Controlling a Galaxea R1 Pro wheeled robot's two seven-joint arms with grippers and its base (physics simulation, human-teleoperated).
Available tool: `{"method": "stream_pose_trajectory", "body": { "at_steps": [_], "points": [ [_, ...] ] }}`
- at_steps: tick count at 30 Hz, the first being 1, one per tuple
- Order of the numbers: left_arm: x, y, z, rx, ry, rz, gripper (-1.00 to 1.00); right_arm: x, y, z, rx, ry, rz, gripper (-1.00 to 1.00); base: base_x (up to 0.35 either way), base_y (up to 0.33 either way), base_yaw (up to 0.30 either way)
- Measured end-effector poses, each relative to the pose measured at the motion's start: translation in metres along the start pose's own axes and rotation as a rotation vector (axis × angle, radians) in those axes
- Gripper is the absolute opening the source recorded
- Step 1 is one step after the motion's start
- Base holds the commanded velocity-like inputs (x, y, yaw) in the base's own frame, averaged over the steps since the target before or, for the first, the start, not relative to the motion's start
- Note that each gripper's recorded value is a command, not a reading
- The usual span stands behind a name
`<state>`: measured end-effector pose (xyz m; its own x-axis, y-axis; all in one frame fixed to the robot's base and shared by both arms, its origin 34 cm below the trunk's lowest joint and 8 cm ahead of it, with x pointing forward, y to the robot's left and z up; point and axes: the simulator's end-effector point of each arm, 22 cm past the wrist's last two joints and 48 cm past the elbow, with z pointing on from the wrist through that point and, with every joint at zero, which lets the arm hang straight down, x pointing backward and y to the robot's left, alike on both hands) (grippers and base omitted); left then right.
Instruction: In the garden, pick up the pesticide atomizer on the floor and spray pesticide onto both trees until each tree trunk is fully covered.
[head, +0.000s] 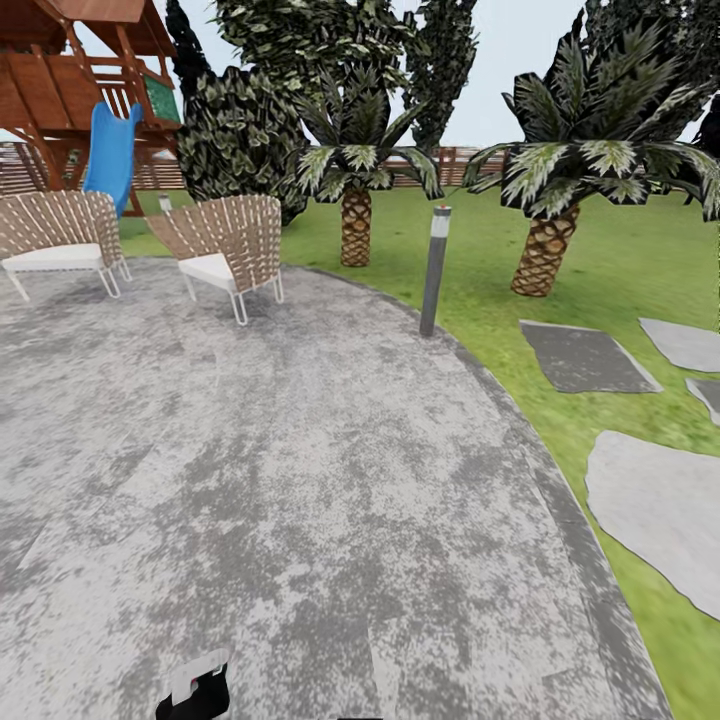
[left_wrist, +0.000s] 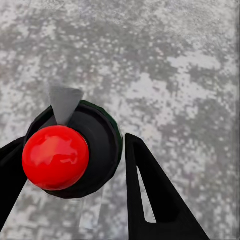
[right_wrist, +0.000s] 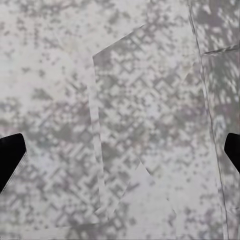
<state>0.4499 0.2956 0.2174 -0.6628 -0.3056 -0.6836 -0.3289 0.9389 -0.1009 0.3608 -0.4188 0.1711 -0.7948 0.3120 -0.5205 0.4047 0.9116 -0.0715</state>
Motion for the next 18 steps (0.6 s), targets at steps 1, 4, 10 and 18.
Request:
{"method": "stream_pose_trajectory", "body": {
  "at_steps": [1, 4, 10, 18],
  "points": [
    [-0.002, -0.001, 0.0, 0.001, -0.004, 0.0, -1.0, -0.002, 0.0, 0.0, -0.001, -0.004, 0.001, 1.0, 0.0, 0.0, 0.0],
    [-0.007, -0.002, -0.002, 0.005, -0.015, -0.002, -1.0, -0.007, 0.002, -0.002, -0.005, -0.015, 0.004, 1.0, 0.0, 0.0, 0.0],
    [-0.018, -0.006, -0.004, 0.013, -0.038, -0.006, -1.0, -0.017, 0.005, -0.005, -0.013, -0.037, 0.01, 1.0, 0.0, 0.0, 0.0],
    [-0.033, -0.01, -0.008, 0.023, -0.069, -0.011, -1.0, -0.031, 0.008, -0.009, -0.023, -0.067, 0.017, 1.0, 0.0, 0.0, 0.0]
  ]
}}
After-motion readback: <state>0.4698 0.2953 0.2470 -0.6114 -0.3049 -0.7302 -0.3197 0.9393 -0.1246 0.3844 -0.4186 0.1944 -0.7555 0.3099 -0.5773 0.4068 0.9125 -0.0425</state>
